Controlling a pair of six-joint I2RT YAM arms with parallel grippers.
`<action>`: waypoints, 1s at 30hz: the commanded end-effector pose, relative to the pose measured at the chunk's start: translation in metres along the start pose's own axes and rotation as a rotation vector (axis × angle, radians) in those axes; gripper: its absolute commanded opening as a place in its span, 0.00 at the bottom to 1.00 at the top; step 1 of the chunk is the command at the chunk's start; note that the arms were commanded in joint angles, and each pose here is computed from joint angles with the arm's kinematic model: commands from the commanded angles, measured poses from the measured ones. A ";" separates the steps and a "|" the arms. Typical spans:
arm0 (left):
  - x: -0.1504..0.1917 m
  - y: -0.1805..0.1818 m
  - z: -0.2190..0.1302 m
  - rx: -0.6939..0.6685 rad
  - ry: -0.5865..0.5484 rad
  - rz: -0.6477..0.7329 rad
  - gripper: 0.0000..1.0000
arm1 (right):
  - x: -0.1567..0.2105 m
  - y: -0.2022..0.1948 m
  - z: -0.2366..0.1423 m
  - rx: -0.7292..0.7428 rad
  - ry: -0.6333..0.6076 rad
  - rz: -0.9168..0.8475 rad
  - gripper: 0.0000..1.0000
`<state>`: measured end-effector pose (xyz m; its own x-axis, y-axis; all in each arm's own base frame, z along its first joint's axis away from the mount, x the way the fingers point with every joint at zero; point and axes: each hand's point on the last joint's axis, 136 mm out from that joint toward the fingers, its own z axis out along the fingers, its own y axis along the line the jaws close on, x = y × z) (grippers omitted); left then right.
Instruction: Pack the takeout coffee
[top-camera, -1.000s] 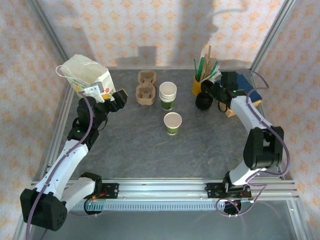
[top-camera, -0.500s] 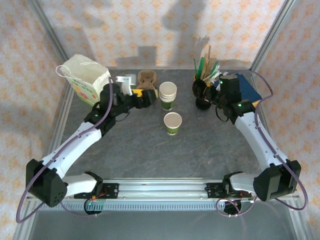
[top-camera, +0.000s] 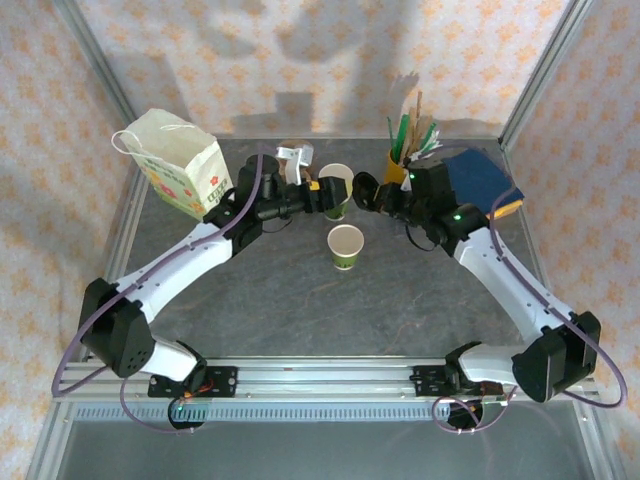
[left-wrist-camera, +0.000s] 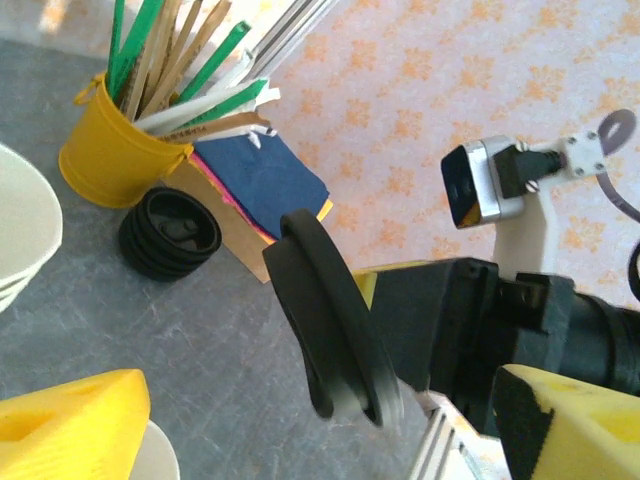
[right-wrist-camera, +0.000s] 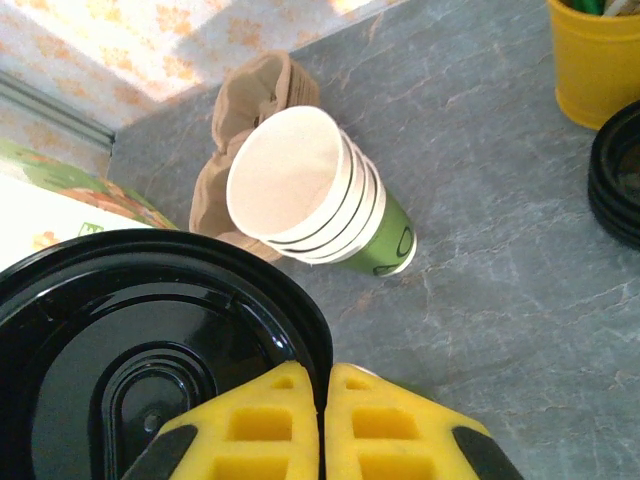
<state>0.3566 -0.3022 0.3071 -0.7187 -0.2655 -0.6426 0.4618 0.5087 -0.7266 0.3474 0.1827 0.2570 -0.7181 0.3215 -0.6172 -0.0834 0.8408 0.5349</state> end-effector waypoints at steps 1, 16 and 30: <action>0.000 -0.017 0.009 0.052 0.023 -0.021 0.85 | -0.006 0.011 0.002 -0.013 -0.016 -0.008 0.07; 0.015 -0.001 0.034 0.023 0.089 -0.080 0.50 | -0.002 0.022 0.009 -0.028 0.004 -0.038 0.07; 0.014 -0.001 0.029 0.036 0.087 -0.083 0.14 | -0.009 0.027 0.004 -0.051 -0.044 -0.097 0.18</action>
<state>0.3650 -0.3289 0.2733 -0.8100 -0.2360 -0.5369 0.3733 0.4986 -0.7823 0.3510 0.1994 0.2518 -0.7256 0.2662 -0.6345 -0.1219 0.8578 0.4993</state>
